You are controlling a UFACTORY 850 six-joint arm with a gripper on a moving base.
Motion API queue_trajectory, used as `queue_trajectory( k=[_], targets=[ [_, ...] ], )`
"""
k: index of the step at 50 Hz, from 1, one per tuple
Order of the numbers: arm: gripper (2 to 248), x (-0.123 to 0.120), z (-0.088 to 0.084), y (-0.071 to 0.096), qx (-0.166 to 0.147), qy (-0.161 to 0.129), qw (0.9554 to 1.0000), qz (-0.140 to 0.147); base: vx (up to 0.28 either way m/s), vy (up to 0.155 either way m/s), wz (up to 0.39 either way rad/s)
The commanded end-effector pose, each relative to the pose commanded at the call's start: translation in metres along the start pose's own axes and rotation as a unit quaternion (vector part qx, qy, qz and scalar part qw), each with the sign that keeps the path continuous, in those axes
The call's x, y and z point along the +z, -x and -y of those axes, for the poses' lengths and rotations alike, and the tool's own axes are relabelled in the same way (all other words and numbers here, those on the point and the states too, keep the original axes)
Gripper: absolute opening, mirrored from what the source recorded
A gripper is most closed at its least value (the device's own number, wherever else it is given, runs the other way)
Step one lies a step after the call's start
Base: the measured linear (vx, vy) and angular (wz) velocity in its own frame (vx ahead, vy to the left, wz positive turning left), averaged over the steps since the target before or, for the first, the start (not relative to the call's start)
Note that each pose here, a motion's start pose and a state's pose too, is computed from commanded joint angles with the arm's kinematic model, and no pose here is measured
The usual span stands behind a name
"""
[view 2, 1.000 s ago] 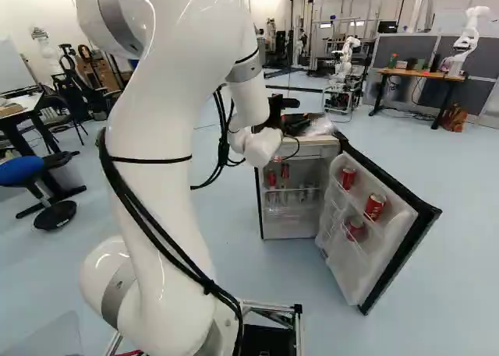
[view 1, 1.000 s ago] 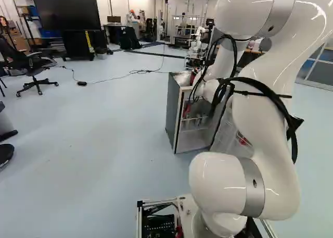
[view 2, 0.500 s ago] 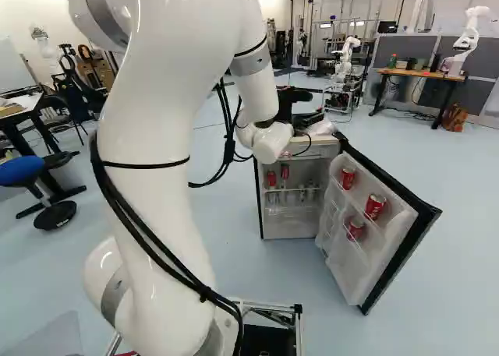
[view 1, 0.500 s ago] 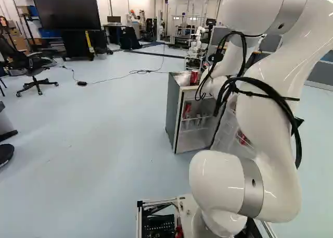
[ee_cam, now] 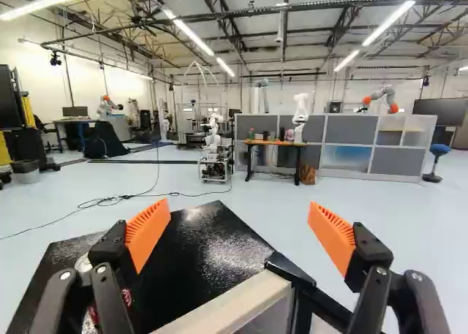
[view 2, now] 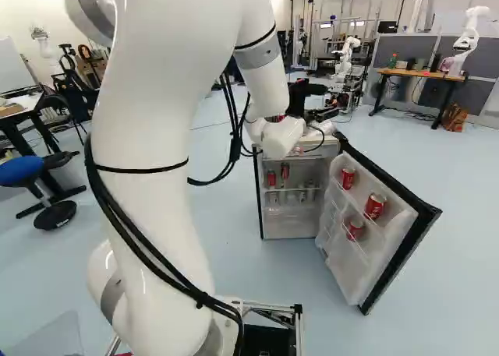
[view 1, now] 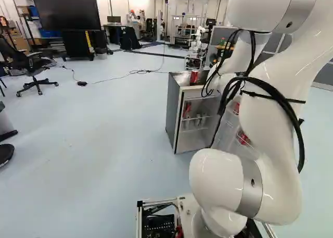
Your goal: Grab a drink from the fridge
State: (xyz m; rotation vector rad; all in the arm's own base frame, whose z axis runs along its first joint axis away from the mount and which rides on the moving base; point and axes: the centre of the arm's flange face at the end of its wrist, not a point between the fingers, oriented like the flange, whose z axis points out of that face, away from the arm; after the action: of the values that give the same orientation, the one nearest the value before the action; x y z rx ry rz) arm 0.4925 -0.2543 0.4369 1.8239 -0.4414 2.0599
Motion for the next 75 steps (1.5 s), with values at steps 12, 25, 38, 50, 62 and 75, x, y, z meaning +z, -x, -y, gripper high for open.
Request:
queue_trajectory(
  k=[12,25,38,50,62,75],
  targets=[
    [247,0.006,-0.021,-0.008,0.003,0.028,0.9995,0.011,0.000,0.000,0.000],
    [247,0.011,-0.045,-0.013,0.008,0.058,0.9977,0.036,0.000,0.000,0.000],
    [247,0.016,-0.067,-0.016,0.013,0.081,0.9936,0.078,0.000,0.000,0.000],
    [247,0.020,-0.086,-0.018,0.018,0.097,0.9877,0.122,0.000,0.000,0.000],
    [247,0.022,-0.105,-0.020,0.023,0.112,0.9799,0.164,0.000,0.000,0.000],
    [247,0.023,-0.126,-0.023,0.031,0.127,0.9691,0.209,0.000,0.000,0.000]
  ],
)
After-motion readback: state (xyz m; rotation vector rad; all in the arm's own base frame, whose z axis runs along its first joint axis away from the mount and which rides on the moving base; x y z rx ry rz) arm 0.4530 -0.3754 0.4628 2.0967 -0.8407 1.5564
